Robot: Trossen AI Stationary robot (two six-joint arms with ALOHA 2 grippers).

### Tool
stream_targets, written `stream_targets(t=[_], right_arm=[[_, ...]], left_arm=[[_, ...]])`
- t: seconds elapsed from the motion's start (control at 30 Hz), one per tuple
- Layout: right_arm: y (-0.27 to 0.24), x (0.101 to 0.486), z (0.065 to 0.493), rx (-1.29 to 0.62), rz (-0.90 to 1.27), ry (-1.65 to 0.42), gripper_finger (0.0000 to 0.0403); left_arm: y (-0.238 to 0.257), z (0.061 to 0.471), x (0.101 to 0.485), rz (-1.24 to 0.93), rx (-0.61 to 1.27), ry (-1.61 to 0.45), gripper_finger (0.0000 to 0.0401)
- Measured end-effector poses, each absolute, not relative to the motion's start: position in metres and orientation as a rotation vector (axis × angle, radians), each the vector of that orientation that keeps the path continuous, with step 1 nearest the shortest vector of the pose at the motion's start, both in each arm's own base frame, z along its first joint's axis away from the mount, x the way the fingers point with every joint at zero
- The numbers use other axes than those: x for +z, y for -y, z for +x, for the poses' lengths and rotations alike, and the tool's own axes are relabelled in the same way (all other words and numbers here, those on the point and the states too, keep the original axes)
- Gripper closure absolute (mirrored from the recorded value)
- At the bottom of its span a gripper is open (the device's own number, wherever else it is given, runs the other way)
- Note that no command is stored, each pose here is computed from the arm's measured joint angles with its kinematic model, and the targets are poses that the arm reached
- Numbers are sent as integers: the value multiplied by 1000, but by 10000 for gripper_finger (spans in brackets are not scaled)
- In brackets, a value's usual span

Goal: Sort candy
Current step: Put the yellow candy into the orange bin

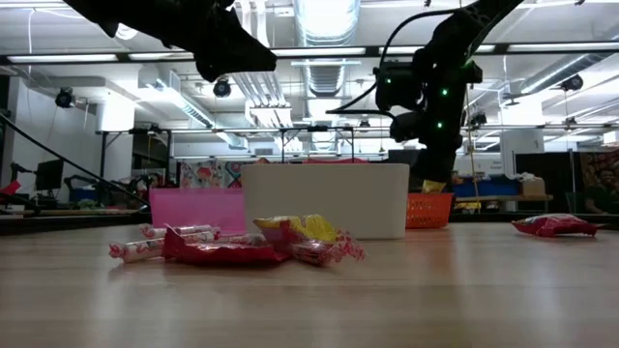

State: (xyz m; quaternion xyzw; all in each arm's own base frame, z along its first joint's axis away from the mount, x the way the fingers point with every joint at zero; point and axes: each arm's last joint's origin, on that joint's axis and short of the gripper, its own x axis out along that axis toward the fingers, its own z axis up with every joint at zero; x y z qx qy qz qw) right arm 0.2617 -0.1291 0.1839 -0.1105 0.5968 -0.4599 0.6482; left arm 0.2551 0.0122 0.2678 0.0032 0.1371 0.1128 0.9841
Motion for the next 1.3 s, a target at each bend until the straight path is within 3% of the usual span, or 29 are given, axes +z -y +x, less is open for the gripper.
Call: stream_targets(t=[0.47, 0.73, 0.9, 1.13, 1.3], right_arm=[[128, 184, 266, -996, -177, -1310, 389], [129, 185, 271, -963, -100, -1254, 323], [129, 194, 282, -848, 9, -1187, 282], [131, 218, 299, -732, 113, -1075, 255], [132, 232, 303, -771, 121, -1041, 249]], left_arm=[[-12, 255, 268, 7, 227, -275, 324], [-12, 255, 267, 7, 227, -276, 324], [-12, 255, 267, 7, 227, -276, 324], [-12, 255, 267, 8, 227, -280, 324], [-12, 255, 266, 9, 227, -293, 324]])
